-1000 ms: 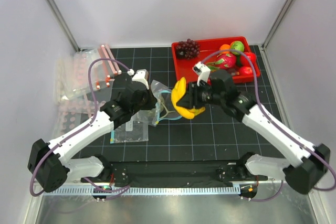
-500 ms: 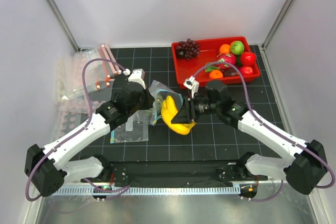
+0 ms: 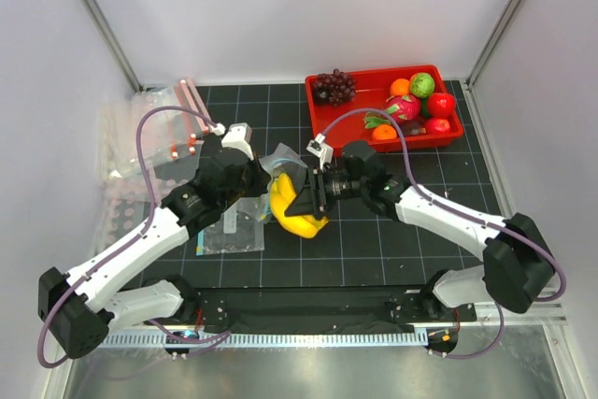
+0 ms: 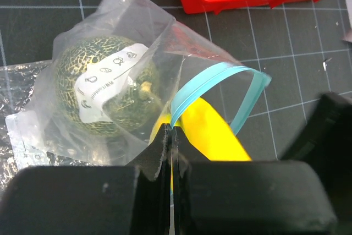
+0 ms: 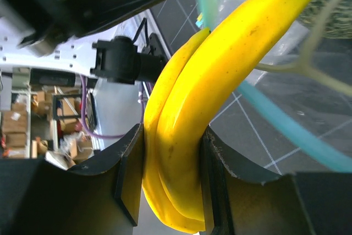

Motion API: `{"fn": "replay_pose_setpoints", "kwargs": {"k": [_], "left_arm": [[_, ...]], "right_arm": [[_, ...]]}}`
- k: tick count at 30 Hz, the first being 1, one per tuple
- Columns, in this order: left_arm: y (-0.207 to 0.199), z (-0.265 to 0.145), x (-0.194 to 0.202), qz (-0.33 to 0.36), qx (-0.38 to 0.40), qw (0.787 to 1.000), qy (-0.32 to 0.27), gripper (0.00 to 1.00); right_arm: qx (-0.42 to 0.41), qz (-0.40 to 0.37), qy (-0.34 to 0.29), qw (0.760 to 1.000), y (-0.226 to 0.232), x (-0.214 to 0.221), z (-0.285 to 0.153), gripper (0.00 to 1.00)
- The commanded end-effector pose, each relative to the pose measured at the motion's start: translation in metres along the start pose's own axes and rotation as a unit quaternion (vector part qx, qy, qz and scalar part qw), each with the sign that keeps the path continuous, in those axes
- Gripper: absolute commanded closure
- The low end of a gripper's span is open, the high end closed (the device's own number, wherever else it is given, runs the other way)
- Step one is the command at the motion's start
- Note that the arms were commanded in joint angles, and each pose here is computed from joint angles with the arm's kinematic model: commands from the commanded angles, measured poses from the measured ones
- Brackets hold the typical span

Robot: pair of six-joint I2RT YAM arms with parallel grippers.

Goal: Place the food in the zip-top bag and seal the zipper
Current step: Place the fake fruit in the zipper food storage bag.

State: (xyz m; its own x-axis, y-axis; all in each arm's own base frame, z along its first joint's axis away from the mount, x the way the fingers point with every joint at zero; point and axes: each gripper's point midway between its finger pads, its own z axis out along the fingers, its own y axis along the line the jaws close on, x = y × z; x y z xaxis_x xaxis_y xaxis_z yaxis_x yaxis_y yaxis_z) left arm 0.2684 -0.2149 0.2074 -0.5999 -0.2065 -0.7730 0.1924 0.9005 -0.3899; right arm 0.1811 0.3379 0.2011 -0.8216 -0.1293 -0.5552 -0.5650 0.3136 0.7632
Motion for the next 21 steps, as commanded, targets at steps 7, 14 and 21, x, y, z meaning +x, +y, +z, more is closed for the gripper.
{"fn": "replay_pose_setpoints", "kwargs": {"k": [7, 14, 21], "left_arm": [[-0.001, -0.011, -0.024, -0.005, -0.008, 0.999, -0.039, 1.0], [0.003, -0.016, -0.03, -0.014, -0.01, 0.998, -0.06, 1.0], [-0.002, -0.012, -0.028, -0.019, 0.001, 0.998, -0.06, 1.0]], "right_arm": [[-0.019, 0.026, -0.121, 0.992, 0.021, -0.081, -0.005, 0.99], [-0.045, 0.189, -0.185, 0.963, -0.02, -0.119, -0.006, 0.99], [-0.093, 0.25, -0.224, 0.937, -0.022, -0.136, -0.001, 0.99]]}}
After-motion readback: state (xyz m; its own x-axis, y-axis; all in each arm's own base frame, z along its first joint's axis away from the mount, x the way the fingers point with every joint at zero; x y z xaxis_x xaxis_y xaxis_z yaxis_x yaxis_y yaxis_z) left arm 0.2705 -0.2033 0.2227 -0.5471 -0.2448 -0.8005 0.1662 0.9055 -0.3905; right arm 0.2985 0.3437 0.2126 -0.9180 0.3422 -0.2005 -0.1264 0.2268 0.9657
